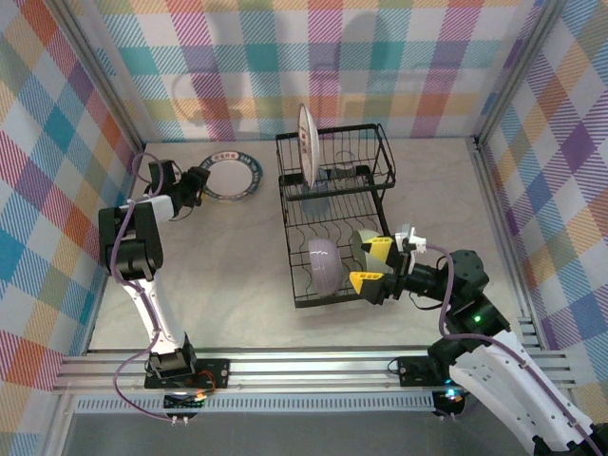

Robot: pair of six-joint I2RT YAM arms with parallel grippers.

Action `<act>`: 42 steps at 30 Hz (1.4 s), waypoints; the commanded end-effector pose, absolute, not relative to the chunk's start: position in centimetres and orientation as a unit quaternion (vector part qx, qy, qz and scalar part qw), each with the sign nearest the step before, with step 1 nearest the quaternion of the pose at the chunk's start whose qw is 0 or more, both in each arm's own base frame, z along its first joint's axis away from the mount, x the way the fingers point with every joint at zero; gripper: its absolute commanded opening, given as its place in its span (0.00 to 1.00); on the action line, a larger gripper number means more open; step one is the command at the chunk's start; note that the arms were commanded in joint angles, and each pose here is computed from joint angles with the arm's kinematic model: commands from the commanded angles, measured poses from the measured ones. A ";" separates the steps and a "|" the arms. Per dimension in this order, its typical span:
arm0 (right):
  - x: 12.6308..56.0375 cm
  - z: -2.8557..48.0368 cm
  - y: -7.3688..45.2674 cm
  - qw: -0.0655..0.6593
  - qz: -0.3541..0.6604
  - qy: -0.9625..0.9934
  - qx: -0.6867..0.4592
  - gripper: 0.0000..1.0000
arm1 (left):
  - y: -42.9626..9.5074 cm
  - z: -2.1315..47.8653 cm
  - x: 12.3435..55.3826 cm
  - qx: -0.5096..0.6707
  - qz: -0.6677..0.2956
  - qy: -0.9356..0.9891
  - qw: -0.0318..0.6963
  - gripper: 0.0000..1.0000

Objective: Unload the mixed dishes from the dish rack

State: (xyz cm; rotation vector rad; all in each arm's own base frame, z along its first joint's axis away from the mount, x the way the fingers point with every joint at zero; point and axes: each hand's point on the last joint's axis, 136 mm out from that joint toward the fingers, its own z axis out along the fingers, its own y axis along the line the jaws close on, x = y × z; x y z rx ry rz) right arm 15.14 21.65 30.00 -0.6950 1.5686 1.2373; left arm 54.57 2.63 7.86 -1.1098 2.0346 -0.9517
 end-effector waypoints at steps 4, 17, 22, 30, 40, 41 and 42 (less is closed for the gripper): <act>15.1 30.6 21.6 0.508 0.507 0.630 -0.296 0.99 | 3.8 9.2 54.3 -0.413 -0.320 0.793 0.313 0.93; 15.8 30.1 21.4 0.514 0.493 0.642 -0.284 0.99 | 4.3 11.3 50.9 -0.405 -0.231 0.844 0.265 1.00; 16.2 30.1 21.1 0.522 0.483 0.647 -0.275 0.99 | 3.7 16.1 46.3 -0.392 -0.208 0.851 0.283 1.00; 16.9 30.3 20.4 0.537 0.465 0.656 -0.253 0.99 | -1.6 24.6 37.9 -0.305 -0.276 0.843 0.345 1.00; 19.3 33.2 18.9 0.565 0.419 0.684 -0.194 0.99 | -8.5 29.9 27.5 -0.127 -0.392 0.812 0.414 1.00; 19.8 33.4 18.7 0.567 0.411 0.690 -0.185 0.99 | -9.2 30.2 26.6 -0.108 -0.409 0.804 0.418 1.00; 20.2 33.6 18.6 0.565 0.404 0.697 -0.178 0.99 | -9.8 30.5 26.0 -0.092 -0.420 0.798 0.422 1.00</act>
